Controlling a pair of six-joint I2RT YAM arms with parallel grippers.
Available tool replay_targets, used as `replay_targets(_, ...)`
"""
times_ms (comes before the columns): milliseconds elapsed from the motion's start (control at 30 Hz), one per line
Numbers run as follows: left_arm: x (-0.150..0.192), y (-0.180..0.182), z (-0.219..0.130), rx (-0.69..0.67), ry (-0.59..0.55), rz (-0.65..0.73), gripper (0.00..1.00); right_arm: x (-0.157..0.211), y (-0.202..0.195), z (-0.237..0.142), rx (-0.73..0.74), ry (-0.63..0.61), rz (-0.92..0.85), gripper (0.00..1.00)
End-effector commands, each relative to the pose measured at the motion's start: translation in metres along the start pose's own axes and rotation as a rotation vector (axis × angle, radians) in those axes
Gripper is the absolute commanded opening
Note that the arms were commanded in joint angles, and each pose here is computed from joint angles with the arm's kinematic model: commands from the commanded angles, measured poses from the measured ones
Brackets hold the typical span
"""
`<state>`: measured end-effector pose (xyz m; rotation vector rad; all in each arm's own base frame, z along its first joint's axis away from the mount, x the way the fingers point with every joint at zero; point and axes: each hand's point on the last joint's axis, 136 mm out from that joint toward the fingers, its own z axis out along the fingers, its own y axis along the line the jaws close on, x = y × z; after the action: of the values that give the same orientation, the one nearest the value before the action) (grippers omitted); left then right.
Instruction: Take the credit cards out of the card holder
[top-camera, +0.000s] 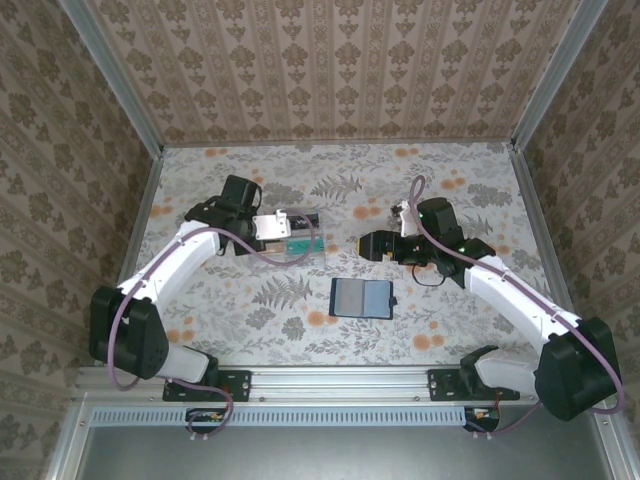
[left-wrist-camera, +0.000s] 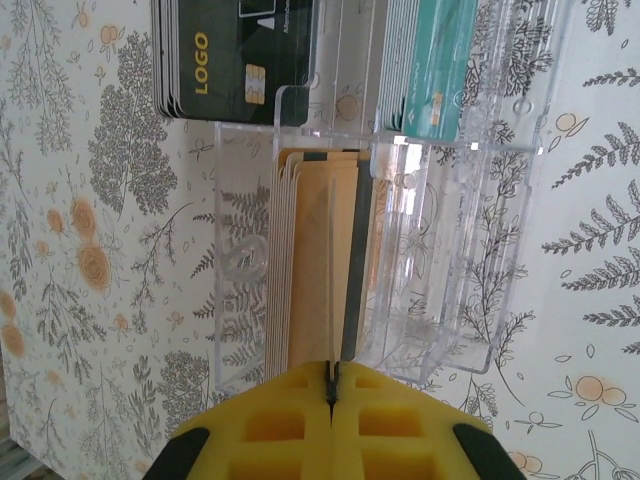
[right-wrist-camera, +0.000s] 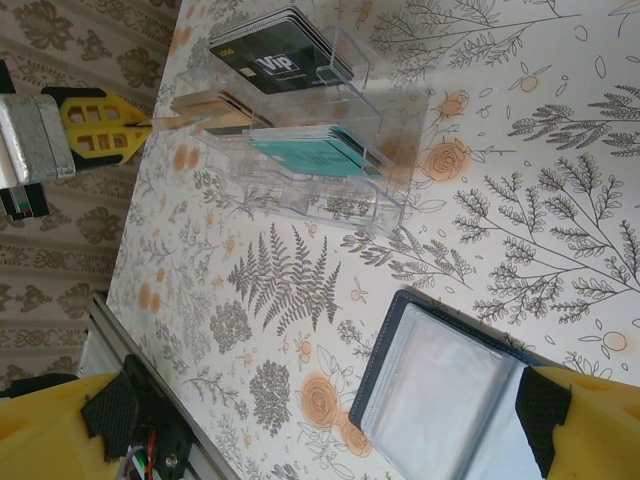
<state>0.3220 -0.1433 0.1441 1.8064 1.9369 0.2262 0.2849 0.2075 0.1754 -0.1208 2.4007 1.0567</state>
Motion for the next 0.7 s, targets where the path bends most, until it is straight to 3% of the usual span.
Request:
replay_targets(0, 0.0, -0.001, 0.0, 0.025, 0.004, 0.025, 0.0, -0.009, 0.008, -0.002, -0.013, -0.013, -0.026, 1.0)
replay_targets(667, -0.007, 0.01, 0.017, 0.005, -0.025, 0.04, 0.0, -0.006, 0.006, 0.002, -0.021, -0.002, -0.014, 1.0)
